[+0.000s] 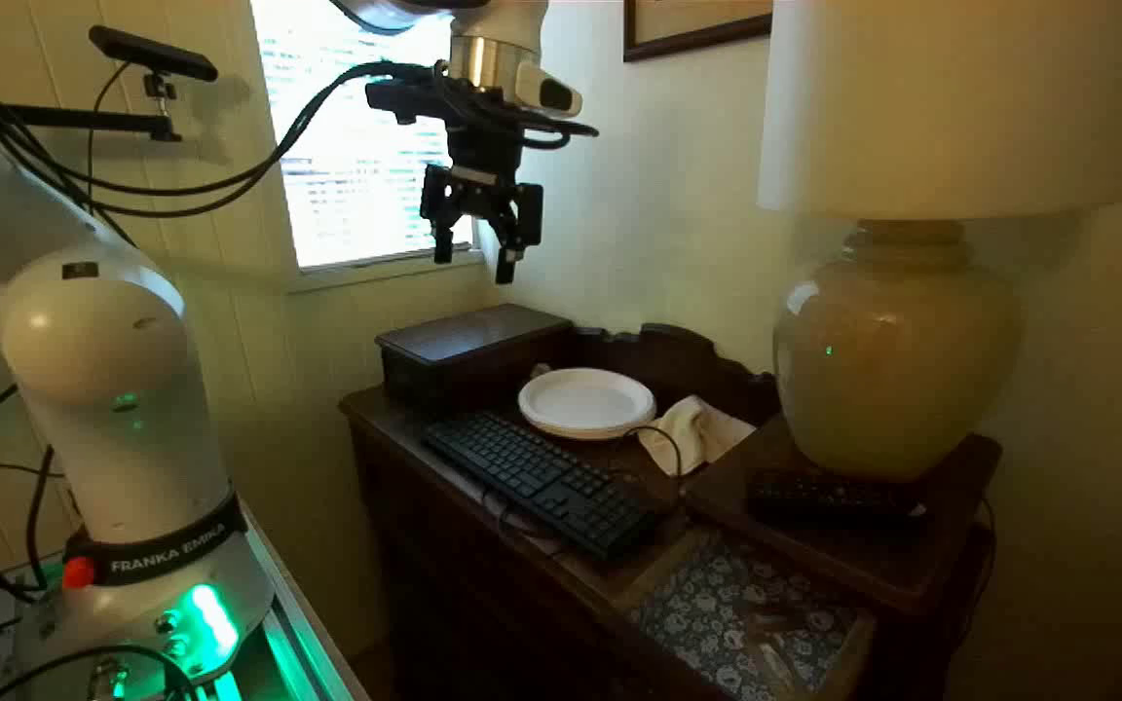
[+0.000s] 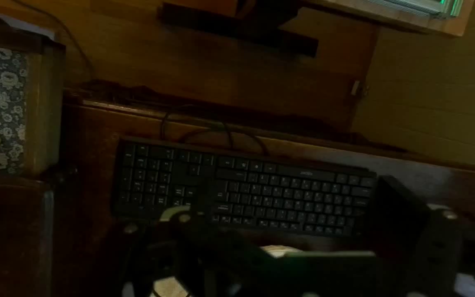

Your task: Close the open drawer on the right.

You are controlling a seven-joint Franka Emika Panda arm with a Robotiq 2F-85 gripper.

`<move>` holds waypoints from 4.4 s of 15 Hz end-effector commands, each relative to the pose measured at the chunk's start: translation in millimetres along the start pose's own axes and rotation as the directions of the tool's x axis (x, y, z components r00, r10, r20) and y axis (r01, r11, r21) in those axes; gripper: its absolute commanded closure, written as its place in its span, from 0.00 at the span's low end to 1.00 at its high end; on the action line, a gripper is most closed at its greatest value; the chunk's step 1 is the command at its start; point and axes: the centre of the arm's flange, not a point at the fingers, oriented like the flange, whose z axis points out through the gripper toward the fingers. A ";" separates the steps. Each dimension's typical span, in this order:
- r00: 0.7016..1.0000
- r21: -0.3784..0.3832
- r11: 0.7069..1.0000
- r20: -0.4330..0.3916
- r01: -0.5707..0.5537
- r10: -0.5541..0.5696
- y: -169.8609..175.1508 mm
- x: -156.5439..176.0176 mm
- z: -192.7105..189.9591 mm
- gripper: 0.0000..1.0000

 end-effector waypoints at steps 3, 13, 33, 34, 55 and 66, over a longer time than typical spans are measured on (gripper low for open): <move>1.000 0.000 1.000 0.000 0.000 0.000 0.0 0.0 0.0 0.00; 0.997 -0.045 0.996 -0.024 -0.080 0.079 62.4 -32.6 11.5 0.00; 0.965 -0.029 0.972 -0.124 -0.234 0.229 185.7 -81.6 88.6 0.00; 0.966 -0.036 0.971 -0.118 -0.235 0.230 191.7 -82.8 95.5 0.00; 0.960 -0.099 0.956 -0.066 -0.277 0.272 287.3 -105.6 231.2 0.64; 0.971 -0.107 0.972 -0.146 -0.208 0.191 298.1 -100.9 241.6 0.99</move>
